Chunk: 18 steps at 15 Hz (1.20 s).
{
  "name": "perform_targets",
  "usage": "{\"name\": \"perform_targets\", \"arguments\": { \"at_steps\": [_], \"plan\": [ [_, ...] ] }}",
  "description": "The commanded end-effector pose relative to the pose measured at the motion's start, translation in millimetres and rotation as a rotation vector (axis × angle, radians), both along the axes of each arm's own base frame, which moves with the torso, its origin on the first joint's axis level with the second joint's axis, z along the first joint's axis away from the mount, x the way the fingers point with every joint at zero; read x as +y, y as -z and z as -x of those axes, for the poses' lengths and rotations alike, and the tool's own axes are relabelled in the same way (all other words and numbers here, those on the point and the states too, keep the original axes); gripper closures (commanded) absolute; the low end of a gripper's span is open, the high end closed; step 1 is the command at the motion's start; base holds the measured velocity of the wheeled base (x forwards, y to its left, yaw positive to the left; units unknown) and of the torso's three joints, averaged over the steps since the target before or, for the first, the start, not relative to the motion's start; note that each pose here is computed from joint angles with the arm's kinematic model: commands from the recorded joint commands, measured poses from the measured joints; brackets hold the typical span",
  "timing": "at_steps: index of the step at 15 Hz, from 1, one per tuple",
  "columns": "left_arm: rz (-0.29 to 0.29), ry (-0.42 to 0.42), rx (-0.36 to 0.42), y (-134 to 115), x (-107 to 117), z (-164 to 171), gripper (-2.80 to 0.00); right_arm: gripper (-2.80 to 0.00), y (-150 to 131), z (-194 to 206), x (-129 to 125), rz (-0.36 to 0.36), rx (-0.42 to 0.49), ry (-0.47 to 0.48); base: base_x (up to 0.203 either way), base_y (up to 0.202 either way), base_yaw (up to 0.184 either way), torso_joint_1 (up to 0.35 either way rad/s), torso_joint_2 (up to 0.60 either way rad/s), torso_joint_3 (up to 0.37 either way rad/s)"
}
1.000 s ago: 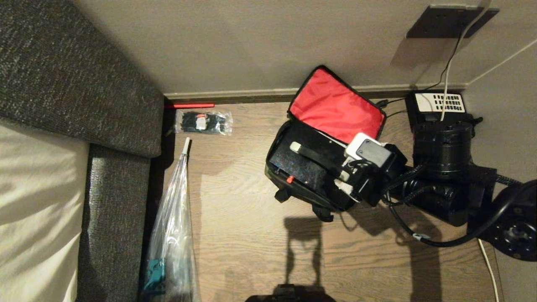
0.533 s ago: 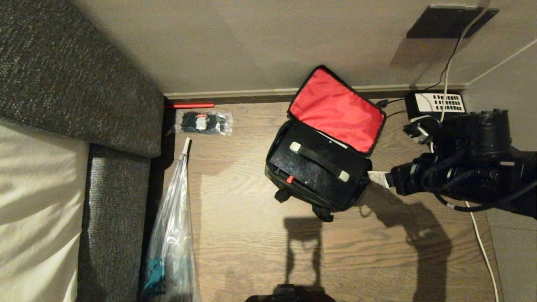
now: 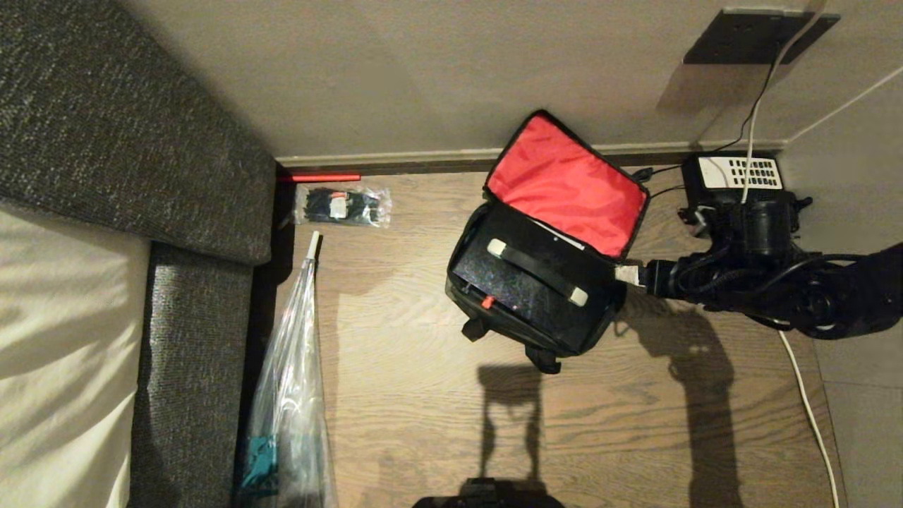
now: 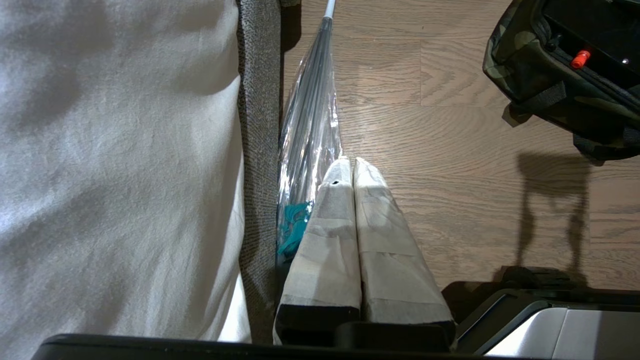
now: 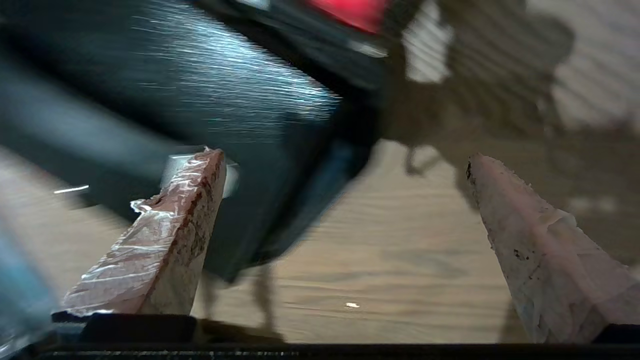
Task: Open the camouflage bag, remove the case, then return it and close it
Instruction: Close the top of the storage box
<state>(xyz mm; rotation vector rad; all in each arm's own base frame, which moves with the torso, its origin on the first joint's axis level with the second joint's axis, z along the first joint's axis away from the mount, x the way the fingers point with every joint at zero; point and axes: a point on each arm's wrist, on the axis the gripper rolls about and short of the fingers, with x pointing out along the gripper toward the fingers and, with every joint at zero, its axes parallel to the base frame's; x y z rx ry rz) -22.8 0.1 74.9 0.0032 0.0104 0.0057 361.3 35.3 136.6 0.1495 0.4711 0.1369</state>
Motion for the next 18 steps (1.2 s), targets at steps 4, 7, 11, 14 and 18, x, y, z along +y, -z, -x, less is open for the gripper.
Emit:
{"name": "perform_targets", "arguments": {
  "at_steps": [4,7,11,14,18],
  "plan": [
    [0.0,0.0,-0.001,0.1,0.0,0.1,0.0,-2.8,34.2,-22.4,-26.6,0.033,0.073,0.085,0.0,0.0,0.0,0.0,0.0,0.0],
    [0.0,0.0,-0.001,0.1,0.0,0.1,0.0,-2.8,41.9,-25.4,-30.5,0.036,0.085,0.099,0.0,0.0,0.0,0.0,0.0,0.0],
    [0.0,0.0,-0.001,0.1,0.0,0.1,0.0,-2.8,54.9,-30.2,-30.3,0.047,0.119,0.116,0.0,0.0,0.0,0.0,0.0,0.0],
    [0.0,0.0,-0.001,0.1,0.0,0.1,0.0,-2.8,62.8,-37.7,-29.7,0.05,0.121,0.114,0.0,0.0,0.0,0.0,0.0,0.0],
    [0.0,0.0,-0.001,0.1,0.0,0.1,0.0,-2.8,66.4,-53.6,-28.9,0.041,0.092,0.121,0.0,0.0,0.0,0.0,0.0,0.0]
  ]
}}
